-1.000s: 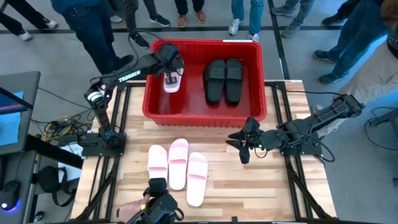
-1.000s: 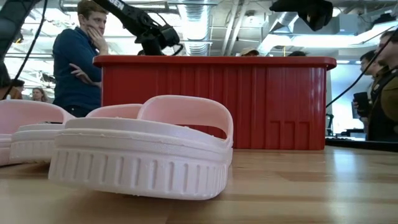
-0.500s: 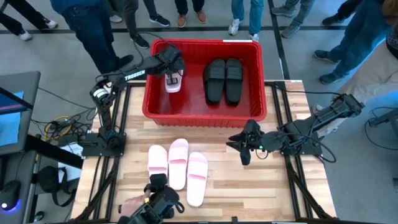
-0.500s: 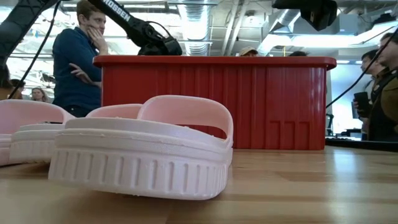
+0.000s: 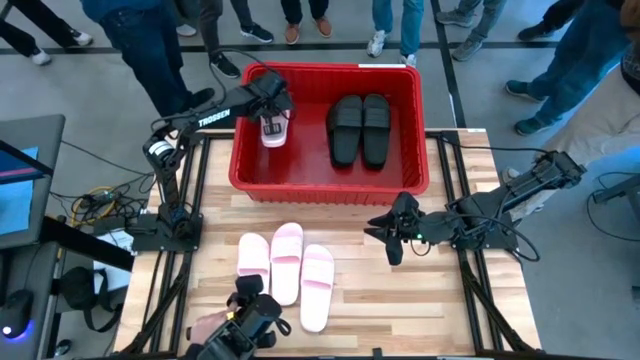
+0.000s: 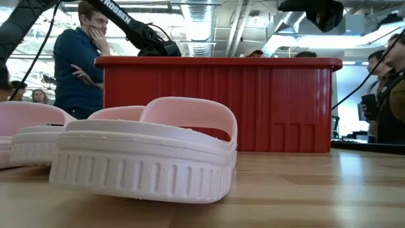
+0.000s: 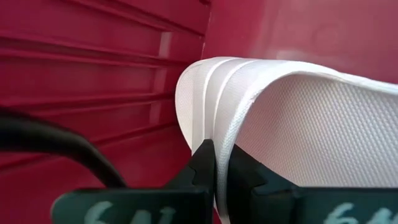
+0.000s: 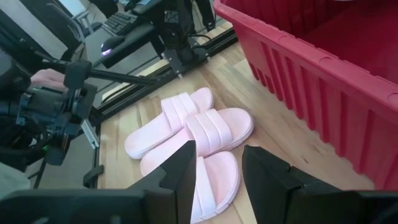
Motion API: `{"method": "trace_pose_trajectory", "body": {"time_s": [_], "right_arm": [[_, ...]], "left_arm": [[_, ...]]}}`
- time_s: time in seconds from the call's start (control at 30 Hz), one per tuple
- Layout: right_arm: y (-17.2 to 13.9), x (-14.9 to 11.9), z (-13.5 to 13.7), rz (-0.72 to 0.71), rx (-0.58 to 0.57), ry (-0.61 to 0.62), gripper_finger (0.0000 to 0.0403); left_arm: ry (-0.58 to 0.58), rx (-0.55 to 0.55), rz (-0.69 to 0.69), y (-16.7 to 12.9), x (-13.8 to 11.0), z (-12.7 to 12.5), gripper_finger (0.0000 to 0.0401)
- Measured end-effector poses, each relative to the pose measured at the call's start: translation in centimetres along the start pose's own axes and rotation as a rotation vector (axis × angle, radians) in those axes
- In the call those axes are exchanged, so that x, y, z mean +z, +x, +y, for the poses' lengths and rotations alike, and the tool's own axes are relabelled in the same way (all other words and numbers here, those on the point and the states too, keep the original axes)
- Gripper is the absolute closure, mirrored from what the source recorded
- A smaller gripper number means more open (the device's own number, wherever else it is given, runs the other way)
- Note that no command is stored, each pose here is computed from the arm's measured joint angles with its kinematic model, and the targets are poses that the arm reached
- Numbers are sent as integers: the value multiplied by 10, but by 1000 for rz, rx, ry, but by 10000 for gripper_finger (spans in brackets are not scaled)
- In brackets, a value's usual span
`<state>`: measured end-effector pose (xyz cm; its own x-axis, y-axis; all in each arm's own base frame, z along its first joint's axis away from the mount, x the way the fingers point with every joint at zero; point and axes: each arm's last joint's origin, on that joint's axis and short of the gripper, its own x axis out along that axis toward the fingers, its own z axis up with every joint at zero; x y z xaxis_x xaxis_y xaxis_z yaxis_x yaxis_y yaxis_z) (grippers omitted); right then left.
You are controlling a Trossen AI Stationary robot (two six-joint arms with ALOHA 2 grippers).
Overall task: Pick and place slides into bin
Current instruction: Put the pink slide into the red container
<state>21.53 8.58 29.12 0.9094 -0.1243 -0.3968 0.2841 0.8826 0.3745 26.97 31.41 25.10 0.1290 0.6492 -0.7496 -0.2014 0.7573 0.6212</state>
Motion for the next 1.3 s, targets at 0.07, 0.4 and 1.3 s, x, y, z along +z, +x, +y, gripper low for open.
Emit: {"method": "trace_pose_trajectory", "body": {"time_s": [0.07, 0.4, 1.3], "right_arm": [[0, 0, 0, 0, 0, 0, 285], [0, 0, 0, -2, -3, 0, 285], [0, 0, 0, -3, -3, -1, 285]], "left_arm": [[-3, 2, 1, 1, -1, 1, 401], [-26, -13, -14, 2, -3, 3, 401], [34, -105, -27, 7, 4, -14, 401]]}}
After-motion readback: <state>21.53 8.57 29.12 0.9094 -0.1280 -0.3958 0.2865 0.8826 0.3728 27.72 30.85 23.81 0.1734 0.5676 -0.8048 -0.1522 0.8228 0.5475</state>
